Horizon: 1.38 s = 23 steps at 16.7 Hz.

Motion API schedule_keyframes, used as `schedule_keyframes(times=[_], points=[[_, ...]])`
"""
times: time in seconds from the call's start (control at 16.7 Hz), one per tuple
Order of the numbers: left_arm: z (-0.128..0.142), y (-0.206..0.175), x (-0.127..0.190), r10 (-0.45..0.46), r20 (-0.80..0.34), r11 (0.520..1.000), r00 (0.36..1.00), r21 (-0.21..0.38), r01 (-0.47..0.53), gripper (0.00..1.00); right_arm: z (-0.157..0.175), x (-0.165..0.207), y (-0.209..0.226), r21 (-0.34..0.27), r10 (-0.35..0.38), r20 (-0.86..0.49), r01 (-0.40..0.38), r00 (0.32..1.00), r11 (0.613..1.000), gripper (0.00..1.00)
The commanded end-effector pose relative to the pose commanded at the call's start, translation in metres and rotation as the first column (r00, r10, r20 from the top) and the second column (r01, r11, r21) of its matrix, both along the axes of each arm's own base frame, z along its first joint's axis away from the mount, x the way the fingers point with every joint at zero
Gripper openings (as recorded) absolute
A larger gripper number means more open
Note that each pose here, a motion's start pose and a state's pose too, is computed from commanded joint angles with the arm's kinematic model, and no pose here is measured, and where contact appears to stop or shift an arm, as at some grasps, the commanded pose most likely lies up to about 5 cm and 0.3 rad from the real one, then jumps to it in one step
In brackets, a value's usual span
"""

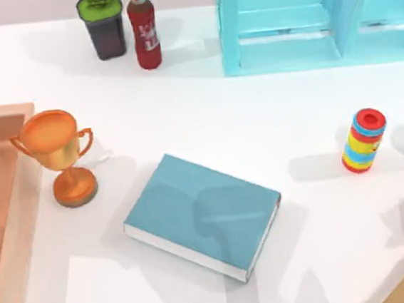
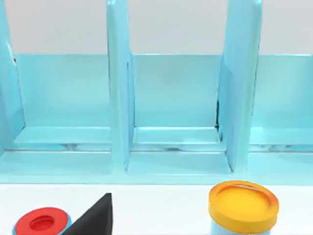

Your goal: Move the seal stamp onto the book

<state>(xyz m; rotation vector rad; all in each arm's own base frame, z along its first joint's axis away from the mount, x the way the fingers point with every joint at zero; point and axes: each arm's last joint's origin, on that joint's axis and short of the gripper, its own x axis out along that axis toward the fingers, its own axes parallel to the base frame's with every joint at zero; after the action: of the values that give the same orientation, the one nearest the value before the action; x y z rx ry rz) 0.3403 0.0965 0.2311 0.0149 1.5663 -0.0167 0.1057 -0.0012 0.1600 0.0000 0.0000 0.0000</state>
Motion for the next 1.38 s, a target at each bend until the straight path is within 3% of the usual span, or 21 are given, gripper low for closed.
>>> schedule_keyframes(times=[0.36, 0.84, 1.2, 1.38], points=[[-0.005, -0.001, 0.000, -0.002, -0.002, 1.000, 1.000, 0.000, 0.002, 1.00, 0.000, 0.000, 0.000, 0.000, 0.000, 0.000, 0.000, 1.000, 1.000, 1.00], [-0.089, 0.000, 0.002, 0.000, 0.008, 1.000, 1.000, 0.002, 0.000, 1.00, 0.000, 0.000, 0.000, 0.000, 0.000, 0.000, 0.000, 1.000, 1.000, 1.00], [-0.100, 0.000, 0.000, 0.000, 0.000, 1.000, 1.000, 0.000, 0.000, 1.00, 0.000, 0.000, 0.000, 0.000, 0.000, 0.000, 0.000, 1.000, 1.000, 1.00], [-0.100, 0.000, 0.000, 0.000, 0.000, 1.000, 1.000, 0.000, 0.000, 0.77, 0.000, 0.000, 0.000, 0.000, 0.000, 0.000, 0.000, 1.000, 1.000, 1.00]])
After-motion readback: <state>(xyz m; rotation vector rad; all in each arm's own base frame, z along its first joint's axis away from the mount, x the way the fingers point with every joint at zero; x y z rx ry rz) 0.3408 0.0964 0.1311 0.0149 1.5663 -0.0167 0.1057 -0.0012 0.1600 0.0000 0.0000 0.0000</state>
